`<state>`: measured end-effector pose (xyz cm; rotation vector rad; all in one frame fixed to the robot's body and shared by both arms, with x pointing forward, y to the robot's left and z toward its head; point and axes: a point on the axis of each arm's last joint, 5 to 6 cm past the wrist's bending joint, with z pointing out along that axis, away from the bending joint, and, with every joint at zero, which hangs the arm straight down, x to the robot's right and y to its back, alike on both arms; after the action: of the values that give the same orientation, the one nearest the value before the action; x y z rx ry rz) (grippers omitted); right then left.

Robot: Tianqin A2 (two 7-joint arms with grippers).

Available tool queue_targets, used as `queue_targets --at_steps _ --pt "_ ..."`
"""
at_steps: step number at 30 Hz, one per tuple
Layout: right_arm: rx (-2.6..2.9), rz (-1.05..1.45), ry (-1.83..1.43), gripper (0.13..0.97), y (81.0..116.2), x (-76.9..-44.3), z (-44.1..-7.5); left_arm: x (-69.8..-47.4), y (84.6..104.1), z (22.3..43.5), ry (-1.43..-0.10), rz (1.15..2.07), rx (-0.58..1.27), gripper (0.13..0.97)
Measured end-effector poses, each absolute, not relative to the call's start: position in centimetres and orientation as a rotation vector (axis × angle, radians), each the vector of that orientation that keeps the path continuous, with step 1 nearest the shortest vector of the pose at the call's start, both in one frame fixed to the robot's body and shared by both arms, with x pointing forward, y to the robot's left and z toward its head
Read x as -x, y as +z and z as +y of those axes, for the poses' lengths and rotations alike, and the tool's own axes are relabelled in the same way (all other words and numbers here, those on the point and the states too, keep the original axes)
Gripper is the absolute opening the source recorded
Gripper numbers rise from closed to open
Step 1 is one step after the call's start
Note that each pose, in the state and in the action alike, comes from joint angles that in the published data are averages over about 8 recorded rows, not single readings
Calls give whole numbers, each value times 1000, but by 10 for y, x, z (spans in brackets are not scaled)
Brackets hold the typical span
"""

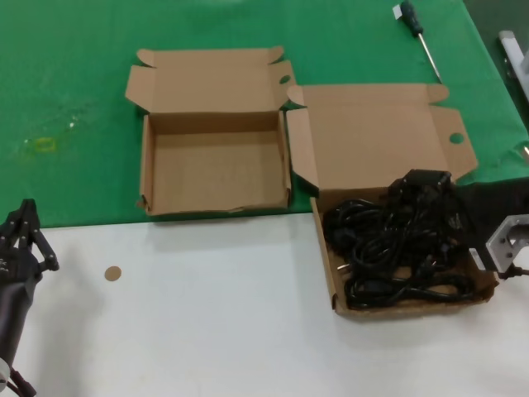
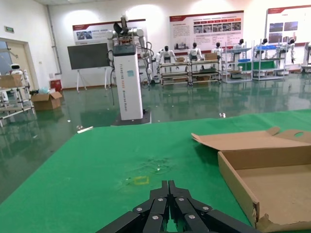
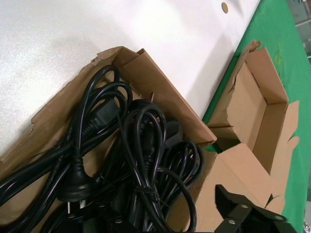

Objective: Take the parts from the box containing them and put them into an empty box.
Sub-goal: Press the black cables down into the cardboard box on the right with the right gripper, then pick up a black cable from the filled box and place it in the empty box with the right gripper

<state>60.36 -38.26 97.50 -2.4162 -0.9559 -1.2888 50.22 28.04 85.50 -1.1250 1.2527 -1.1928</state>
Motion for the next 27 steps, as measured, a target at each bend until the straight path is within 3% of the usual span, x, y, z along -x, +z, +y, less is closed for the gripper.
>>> queue_targets --at_steps 4,12,21,27 --pt "2423 -955 -1284 699 973 -604 -384 -502 855 280 -1193 1253 1125 152" --pt "2434 -955 -1265 476 967 -601 -386 -502 855 280 -1193 1253 1125 152" --pt "2446 -943 -1255 295 962 -597 -391 -502 855 280 -1193 1253 1125 152" --pt "2461 -893 -1254 276 970 -591 -394 -502 855 280 -1193 1253 1125 152"
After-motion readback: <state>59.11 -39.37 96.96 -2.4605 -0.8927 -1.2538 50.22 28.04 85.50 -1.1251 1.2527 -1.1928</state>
